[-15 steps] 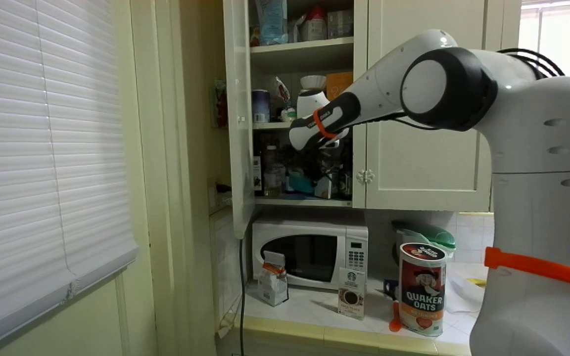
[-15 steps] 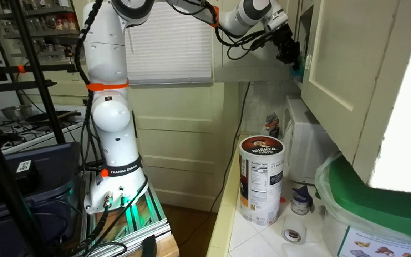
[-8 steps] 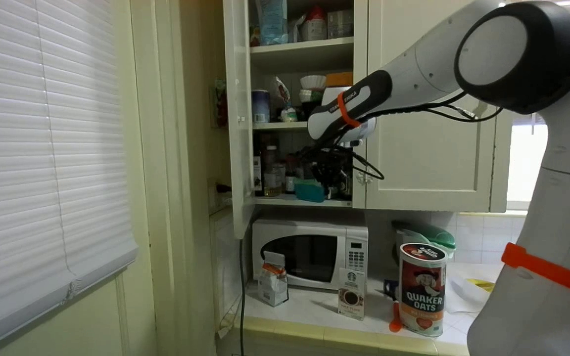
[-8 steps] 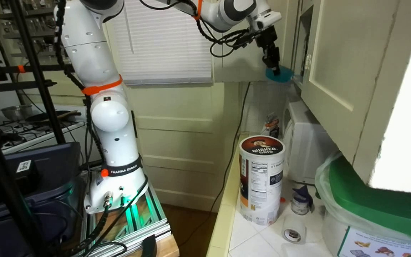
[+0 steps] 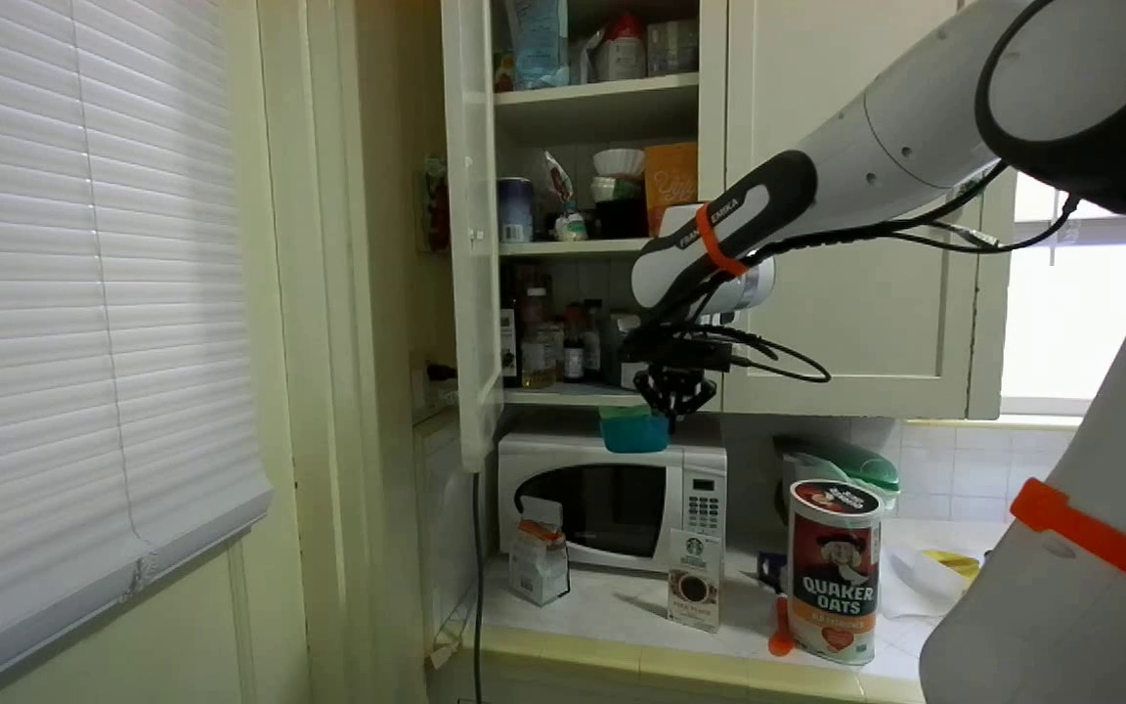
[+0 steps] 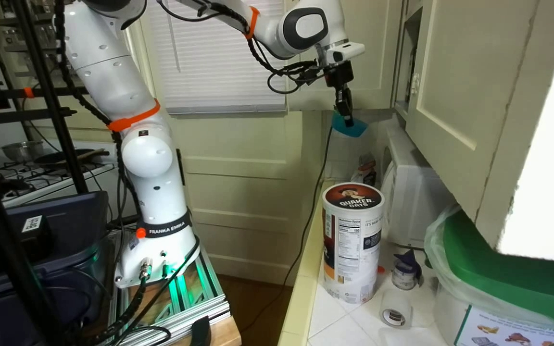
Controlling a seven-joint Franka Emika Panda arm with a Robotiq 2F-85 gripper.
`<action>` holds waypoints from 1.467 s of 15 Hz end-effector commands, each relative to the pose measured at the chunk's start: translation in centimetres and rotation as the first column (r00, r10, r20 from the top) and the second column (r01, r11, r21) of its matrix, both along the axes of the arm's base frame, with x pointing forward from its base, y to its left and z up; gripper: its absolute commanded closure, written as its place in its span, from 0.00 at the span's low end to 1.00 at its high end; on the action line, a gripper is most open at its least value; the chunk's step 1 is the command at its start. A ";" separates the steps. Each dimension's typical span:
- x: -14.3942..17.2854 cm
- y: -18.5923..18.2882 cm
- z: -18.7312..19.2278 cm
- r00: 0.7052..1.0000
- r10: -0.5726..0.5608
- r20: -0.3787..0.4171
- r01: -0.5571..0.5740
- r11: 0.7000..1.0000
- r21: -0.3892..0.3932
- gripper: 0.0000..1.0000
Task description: Remove the bowl from the cupboard
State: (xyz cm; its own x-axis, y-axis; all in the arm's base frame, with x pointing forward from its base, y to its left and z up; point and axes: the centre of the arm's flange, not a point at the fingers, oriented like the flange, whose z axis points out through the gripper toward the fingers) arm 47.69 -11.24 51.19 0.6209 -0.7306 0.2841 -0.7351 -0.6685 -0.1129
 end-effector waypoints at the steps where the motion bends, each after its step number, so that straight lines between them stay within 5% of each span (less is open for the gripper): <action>1: -0.4 0.2 -0.7 1.000 0.022 -0.021 -0.022 1.000 0.004 0.99; 7: -4.5 -1.7 -10.1 0.999 0.012 0.044 -0.012 1.000 -0.009 0.99; 10: -6.6 -1.6 -14.1 0.994 -0.012 0.112 0.005 0.998 0.064 0.99; 17: -6.6 -1.2 -14.6 0.996 -0.018 0.088 0.012 0.998 0.062 0.99; 22: -7.0 1.9 -18.7 0.983 -0.005 0.186 -0.010 0.997 0.079 0.99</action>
